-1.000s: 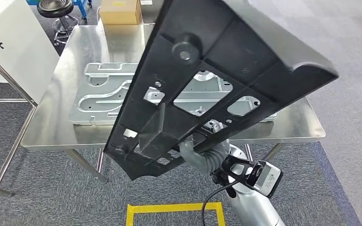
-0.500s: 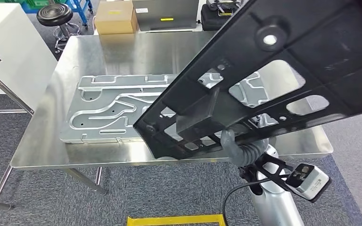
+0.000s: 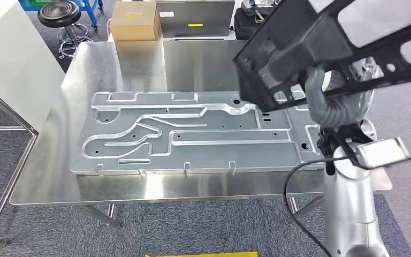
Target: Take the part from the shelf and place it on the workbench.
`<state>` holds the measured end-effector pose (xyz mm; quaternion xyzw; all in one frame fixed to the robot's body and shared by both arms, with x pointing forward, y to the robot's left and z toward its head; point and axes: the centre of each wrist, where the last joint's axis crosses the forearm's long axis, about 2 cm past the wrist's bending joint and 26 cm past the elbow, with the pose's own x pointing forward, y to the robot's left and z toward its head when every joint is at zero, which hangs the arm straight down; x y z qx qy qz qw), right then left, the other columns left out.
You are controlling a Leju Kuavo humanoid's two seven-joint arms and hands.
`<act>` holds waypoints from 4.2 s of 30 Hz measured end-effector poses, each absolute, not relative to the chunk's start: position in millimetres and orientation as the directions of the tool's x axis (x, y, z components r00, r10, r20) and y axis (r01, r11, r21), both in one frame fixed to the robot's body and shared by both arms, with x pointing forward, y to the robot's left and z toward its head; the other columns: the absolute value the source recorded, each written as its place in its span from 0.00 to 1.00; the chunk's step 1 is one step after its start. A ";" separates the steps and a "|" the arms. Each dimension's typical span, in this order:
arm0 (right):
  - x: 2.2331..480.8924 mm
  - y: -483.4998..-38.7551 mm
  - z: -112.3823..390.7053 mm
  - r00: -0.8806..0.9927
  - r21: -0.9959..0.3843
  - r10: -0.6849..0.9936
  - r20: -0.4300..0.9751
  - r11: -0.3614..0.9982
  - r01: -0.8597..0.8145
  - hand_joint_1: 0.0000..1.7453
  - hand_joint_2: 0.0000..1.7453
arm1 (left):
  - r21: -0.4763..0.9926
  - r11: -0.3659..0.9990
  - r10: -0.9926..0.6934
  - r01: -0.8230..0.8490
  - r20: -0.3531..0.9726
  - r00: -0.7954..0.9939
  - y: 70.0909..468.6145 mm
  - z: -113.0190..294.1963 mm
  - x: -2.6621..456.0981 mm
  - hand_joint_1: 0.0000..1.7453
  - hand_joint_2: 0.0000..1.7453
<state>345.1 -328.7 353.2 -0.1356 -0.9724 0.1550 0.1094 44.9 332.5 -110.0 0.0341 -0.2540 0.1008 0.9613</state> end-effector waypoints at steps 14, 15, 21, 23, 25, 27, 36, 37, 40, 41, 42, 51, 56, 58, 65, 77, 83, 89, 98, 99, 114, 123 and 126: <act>436.3 -297.2 399.3 -0.459 -0.729 0.886 -0.072 0.267 0.630 1.00 1.00 | 0.022 0.983 0.148 -0.184 0.507 0.849 335.7 -109.1 50.3 0.00 0.00; 441.8 -287.6 397.9 -0.457 -0.754 0.885 -0.089 0.240 0.612 1.00 1.00 | 0.021 0.983 0.146 -0.182 0.507 0.849 335.6 -109.1 50.4 0.00 0.00; 468.1 -222.7 349.0 -0.495 -0.905 0.857 -0.147 0.085 0.416 1.00 1.00 | 0.018 0.986 0.136 -0.168 0.506 0.852 335.5 -109.1 50.9 0.00 0.00; 472.5 -204.6 331.9 -0.504 -0.936 0.851 -0.145 0.047 0.349 1.00 1.00 | 0.019 0.987 0.130 -0.161 0.505 0.853 336.5 -108.9 51.6 0.00 0.00; 474.6 -191.9 316.1 -0.506 -0.957 0.851 -0.140 0.015 0.289 1.00 1.00 | 0.020 0.988 0.125 -0.156 0.503 0.855 337.3 -108.8 51.7 0.00 0.00; 475.1 -183.3 301.6 -0.505 -0.972 0.853 -0.129 -0.009 0.233 1.00 1.00 | 0.019 0.988 0.124 -0.154 0.501 0.857 337.5 -108.9 51.0 0.00 0.00; 477.0 -176.8 266.2 -0.454 -0.992 0.882 -0.126 -0.124 0.036 1.00 1.00 | 0.001 0.991 0.114 -0.132 0.503 0.857 337.4 -109.0 49.9 0.00 0.00; 477.6 -178.2 264.9 -0.444 -0.990 0.886 -0.133 -0.135 0.028 1.00 1.00 | -0.005 0.992 0.114 -0.129 0.505 0.855 337.2 -109.0 49.6 0.00 0.00; 478.7 -182.8 259.5 -0.414 -0.984 0.896 -0.161 -0.176 0.004 1.00 1.00 | -0.023 0.992 0.117 -0.122 0.515 0.849 337.1 -108.9 50.6 0.00 0.00; 478.4 -184.2 256.1 -0.405 -0.982 0.898 -0.171 -0.191 -0.008 1.00 1.00 | -0.028 0.992 0.118 -0.121 0.519 0.846 337.1 -108.8 51.0 0.00 0.00; 477.9 -185.7 252.5 -0.397 -0.978 0.900 -0.181 -0.206 -0.021 1.00 1.00 | -0.032 0.992 0.119 -0.120 0.523 0.844 337.6 -108.8 50.9 0.00 0.00; 471.5 -201.5 221.7 -0.372 -0.944 0.890 -0.265 -0.319 -0.089 1.00 1.00 | -0.033 0.993 0.113 -0.114 0.547 0.829 340.4 -108.8 48.5 0.00 0.00; 470.1 -204.1 216.6 -0.393 -0.924 0.865 -0.312 -0.373 -0.086 0.00 0.00 | -0.024 0.994 0.099 -0.104 0.560 0.822 341.7 -108.6 49.5 0.00 1.00; 468.4 -204.1 212.3 -0.409 -0.919 0.854 -0.322 -0.386 -0.084 0.00 0.00 | -0.019 0.995 0.093 -0.100 0.563 0.821 341.7 -108.7 49.2 0.00 1.00; 463.6 -203.8 201.7 -0.443 -0.916 0.835 -0.327 -0.395 -0.068 0.00 0.00 | 0.007 0.996 0.065 -0.083 0.562 0.825 341.6 -108.8 48.3 0.00 0.50; 459.8 -200.3 197.6 -0.494 -0.963 0.836 -0.238 -0.269 0.007 0.00 0.00 | 0.003 0.997 0.061 -0.076 0.575 0.816 339.4 -108.6 51.7 0.00 0.00; 457.8 -195.0 203.7 -0.590 -0.997 0.806 -0.056 -0.010 0.080 0.00 0.00 | 0.000 0.997 0.062 -0.076 0.577 0.814 339.4 -108.9 49.5 0.00 0.00; 446.9 -205.0 207.7 -0.657 -0.931 0.740 0.147 0.327 0.160 0.00 0.00 | -0.007 0.997 0.067 -0.077 0.580 0.812 339.1 -109.3 46.1 0.00 0.00; 361.6 -330.2 180.6 -0.507 -0.680 0.826 0.245 0.519 0.518 0.00 0.00 | -0.044 0.996 0.086 -0.074 0.583 0.808 337.7 -110.7 33.5 0.00 0.00; 350.5 -344.2 180.4 -0.480 -0.659 0.846 0.232 0.499 0.562 0.00 0.00 | -0.047 0.996 0.088 -0.074 0.584 0.807 337.4 -110.8 32.7 0.00 0.00; 153.2 -441.3 158.5 -0.100 -0.607 0.985 0.139 0.165 0.778 0.00 0.00 | -0.083 0.994 0.105 -0.069 0.603 0.791 335.8 -111.6 23.7 0.00 0.00; 143.0 -431.8 139.4 -0.056 -0.660 0.977 0.208 0.182 0.729 0.00 0.00 | -0.077 0.995 0.100 -0.067 0.613 0.784 337.3 -111.1 28.3 0.00 0.00; 139.9 -431.9 120.4 -0.023 -0.702 0.963 0.270 0.213 0.680 0.00 0.00 | -0.073 0.995 0.098 -0.068 0.606 0.789 337.3 -111.2 26.4 0.00 0.00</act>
